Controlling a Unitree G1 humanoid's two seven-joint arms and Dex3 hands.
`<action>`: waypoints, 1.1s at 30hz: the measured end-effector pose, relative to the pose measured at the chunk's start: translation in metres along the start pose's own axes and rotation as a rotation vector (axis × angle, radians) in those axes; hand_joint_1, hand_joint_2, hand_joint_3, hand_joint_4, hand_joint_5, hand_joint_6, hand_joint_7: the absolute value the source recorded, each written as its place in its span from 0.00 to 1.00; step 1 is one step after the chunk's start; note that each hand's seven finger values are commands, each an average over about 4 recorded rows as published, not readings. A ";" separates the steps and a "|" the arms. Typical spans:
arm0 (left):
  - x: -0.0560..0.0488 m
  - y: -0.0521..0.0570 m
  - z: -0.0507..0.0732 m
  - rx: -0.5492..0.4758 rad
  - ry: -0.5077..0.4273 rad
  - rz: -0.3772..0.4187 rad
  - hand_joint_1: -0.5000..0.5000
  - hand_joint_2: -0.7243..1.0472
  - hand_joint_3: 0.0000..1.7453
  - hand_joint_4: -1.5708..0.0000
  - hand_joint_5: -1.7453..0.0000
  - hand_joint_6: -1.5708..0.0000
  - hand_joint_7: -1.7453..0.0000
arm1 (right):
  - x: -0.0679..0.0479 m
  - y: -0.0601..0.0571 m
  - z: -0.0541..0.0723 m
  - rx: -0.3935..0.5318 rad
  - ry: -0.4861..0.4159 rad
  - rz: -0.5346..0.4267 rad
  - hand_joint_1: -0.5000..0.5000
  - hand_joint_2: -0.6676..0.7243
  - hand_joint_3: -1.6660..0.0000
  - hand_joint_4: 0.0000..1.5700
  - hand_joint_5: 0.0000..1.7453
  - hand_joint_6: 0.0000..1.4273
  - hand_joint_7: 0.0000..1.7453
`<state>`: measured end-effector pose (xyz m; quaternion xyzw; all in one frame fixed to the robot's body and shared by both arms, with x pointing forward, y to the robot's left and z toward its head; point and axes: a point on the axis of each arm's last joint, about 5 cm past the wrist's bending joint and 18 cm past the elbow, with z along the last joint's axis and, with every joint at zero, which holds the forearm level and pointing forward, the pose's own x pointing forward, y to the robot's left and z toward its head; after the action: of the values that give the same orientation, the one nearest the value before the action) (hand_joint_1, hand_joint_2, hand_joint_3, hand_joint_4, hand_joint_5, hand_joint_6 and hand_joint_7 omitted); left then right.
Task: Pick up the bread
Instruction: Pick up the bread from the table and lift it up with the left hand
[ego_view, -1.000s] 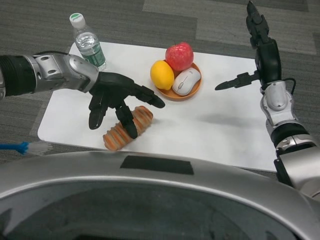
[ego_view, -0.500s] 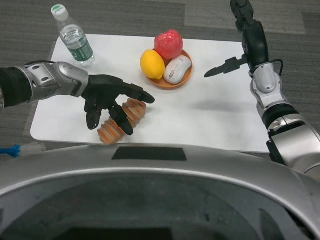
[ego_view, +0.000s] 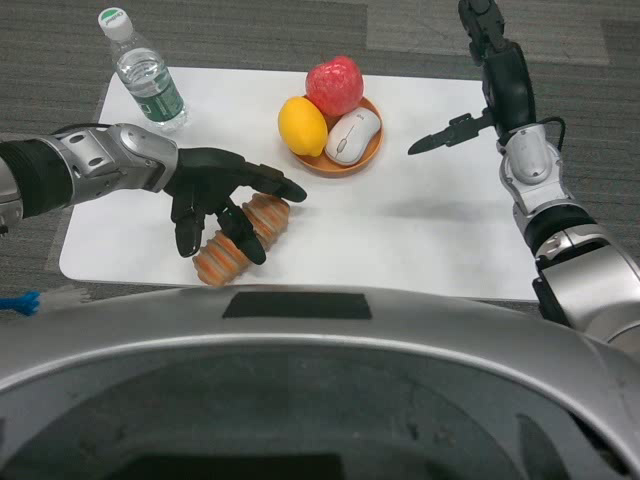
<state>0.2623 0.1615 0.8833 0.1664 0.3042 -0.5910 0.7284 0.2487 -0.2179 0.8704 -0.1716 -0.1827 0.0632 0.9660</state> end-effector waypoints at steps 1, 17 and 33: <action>-0.001 0.001 0.000 -0.002 0.001 0.006 1.00 0.25 0.05 0.45 1.00 1.00 0.83 | 0.000 0.000 0.000 0.000 0.000 0.000 0.12 0.47 1.00 0.00 0.00 0.00 0.00; -0.015 0.016 -0.005 0.000 0.024 0.115 1.00 0.25 0.05 0.53 1.00 1.00 0.84 | 0.000 0.000 0.000 0.003 0.002 -0.006 0.12 0.45 1.00 0.00 0.00 0.00 0.00; -0.036 0.033 -0.007 0.044 0.040 0.274 1.00 0.28 0.05 0.62 1.00 1.00 0.84 | 0.000 -0.001 0.000 0.011 0.002 -0.015 0.12 0.47 1.00 0.00 0.00 0.00 0.00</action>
<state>0.2880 0.2011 0.8974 0.2341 0.2800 -0.4892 0.7922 0.2487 -0.2185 0.8705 -0.1649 -0.1828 0.0566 0.9676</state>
